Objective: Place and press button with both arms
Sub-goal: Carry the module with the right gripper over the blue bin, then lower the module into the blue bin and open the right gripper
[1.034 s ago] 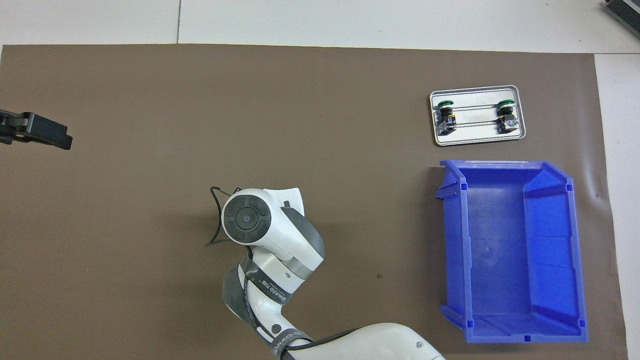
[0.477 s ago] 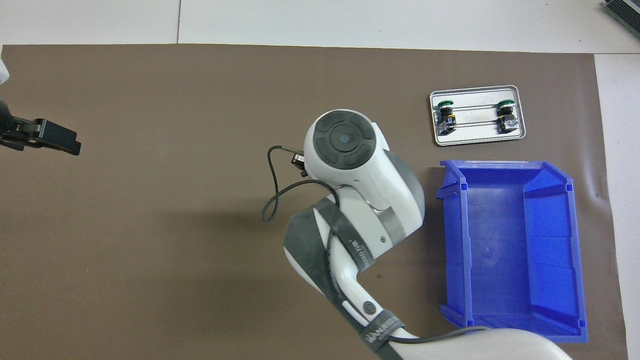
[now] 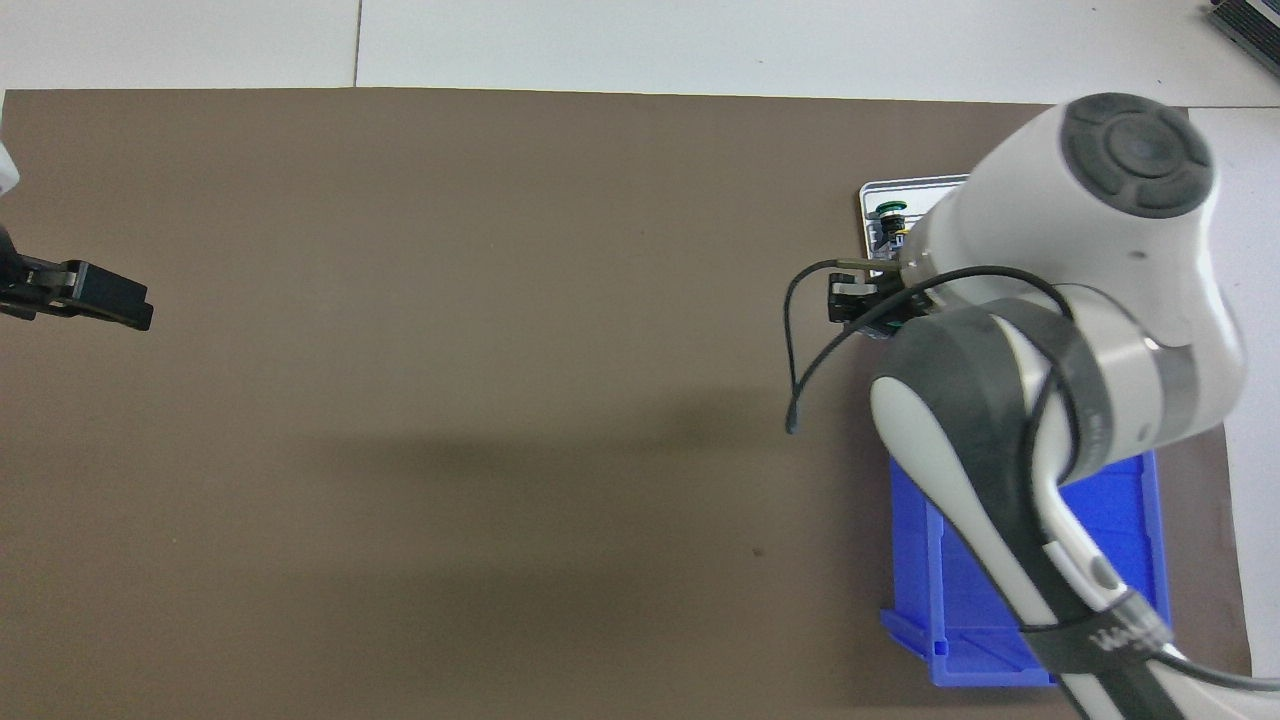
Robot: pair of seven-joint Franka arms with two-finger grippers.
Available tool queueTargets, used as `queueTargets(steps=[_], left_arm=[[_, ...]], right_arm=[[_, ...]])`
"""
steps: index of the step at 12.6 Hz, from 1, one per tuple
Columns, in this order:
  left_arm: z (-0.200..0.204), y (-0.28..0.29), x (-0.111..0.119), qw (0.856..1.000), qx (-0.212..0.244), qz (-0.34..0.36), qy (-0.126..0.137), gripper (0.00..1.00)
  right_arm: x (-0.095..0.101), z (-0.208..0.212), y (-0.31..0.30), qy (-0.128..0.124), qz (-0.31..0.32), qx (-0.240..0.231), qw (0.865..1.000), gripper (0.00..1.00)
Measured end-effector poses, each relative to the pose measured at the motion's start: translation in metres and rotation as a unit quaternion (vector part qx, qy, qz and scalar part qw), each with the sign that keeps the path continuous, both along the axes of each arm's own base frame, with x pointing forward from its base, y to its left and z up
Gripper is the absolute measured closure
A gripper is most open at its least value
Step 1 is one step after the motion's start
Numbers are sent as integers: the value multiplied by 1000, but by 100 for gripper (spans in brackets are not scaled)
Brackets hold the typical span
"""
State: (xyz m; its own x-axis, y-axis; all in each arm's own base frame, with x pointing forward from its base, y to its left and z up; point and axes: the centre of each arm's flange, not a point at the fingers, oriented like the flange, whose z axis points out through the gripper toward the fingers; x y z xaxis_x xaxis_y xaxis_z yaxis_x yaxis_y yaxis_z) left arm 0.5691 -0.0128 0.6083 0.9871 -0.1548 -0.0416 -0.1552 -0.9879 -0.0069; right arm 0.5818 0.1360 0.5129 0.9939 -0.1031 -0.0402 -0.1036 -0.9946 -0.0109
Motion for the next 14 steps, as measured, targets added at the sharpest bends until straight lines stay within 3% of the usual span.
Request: queueTargets(steps=[2, 7, 14], left_arm=[[-2, 1, -1, 1000, 1, 1, 1, 0], [-4, 4, -2, 1000, 1, 3, 3, 0], [-4, 4, -2, 1000, 1, 3, 3, 0]], right_arm=[[-13, -10, -70, 18, 35, 6, 999, 55], [-50, -85, -164, 10, 107, 20, 994, 55], [-75, -158, -168, -1, 101, 14, 995, 55]])
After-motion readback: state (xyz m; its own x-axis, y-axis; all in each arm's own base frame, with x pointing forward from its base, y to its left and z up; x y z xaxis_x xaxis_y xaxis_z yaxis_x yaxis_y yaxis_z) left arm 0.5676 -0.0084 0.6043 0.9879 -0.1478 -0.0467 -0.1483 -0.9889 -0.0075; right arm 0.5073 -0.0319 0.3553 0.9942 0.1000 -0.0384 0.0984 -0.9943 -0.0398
